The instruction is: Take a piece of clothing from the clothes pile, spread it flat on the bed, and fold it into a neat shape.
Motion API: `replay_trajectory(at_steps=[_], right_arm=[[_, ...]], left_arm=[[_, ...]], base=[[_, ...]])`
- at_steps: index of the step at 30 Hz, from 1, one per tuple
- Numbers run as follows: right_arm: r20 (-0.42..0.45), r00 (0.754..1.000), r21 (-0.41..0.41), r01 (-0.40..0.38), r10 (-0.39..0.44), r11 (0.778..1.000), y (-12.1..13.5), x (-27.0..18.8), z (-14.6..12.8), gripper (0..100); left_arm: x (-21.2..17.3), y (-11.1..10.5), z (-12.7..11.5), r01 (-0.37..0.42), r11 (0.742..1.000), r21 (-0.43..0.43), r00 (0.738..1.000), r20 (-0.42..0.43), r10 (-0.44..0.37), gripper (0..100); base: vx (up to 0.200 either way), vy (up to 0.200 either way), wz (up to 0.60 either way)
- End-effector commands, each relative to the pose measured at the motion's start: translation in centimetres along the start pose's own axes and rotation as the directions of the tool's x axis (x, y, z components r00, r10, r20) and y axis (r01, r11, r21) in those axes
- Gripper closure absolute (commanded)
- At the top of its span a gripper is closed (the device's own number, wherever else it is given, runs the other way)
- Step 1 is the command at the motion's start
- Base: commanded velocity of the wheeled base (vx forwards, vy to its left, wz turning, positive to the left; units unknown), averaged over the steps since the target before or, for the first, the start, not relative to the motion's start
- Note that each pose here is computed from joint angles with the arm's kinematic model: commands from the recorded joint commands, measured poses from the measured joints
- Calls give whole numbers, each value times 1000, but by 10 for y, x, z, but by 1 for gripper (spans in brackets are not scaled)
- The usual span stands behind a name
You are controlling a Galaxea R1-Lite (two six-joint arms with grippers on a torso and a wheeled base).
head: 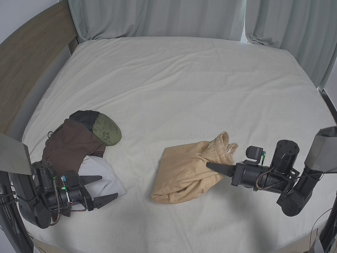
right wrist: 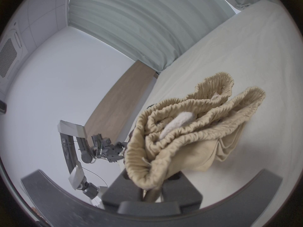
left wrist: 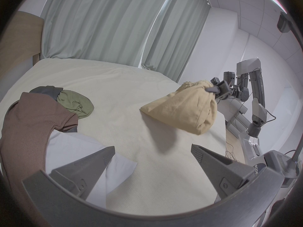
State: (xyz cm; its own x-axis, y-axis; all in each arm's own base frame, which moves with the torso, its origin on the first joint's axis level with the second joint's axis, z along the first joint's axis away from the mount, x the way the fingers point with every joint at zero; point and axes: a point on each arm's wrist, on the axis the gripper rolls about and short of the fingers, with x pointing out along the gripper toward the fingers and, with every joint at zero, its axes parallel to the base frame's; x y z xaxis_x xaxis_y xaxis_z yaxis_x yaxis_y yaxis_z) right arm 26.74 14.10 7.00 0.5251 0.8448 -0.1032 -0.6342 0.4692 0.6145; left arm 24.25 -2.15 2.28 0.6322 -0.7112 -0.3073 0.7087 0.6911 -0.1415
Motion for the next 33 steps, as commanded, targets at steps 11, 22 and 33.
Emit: replay_trajectory(at_steps=[11, 22, 33], right_arm=[[130, 982, -60, -131, 138, 990, 31, 14, 42, 100], [233, 954, -43, -184, 189, 982, 29, 37, 88, 100], [272, 952, -44, -135, 141, 990, -17, 77, 122, 100]], left_arm=[[1, -1, 1, 7, 1000, 7, 1000, 4, -7, 0], [2, -1, 0, 8, 1000, 4, 1000, 0, -8, 0], [2, -3, -1, 14, 1000, 1, 1000, -5, -14, 0]], base=[[0, 0, 0], [0, 0, 0], [0, 0, 0]])
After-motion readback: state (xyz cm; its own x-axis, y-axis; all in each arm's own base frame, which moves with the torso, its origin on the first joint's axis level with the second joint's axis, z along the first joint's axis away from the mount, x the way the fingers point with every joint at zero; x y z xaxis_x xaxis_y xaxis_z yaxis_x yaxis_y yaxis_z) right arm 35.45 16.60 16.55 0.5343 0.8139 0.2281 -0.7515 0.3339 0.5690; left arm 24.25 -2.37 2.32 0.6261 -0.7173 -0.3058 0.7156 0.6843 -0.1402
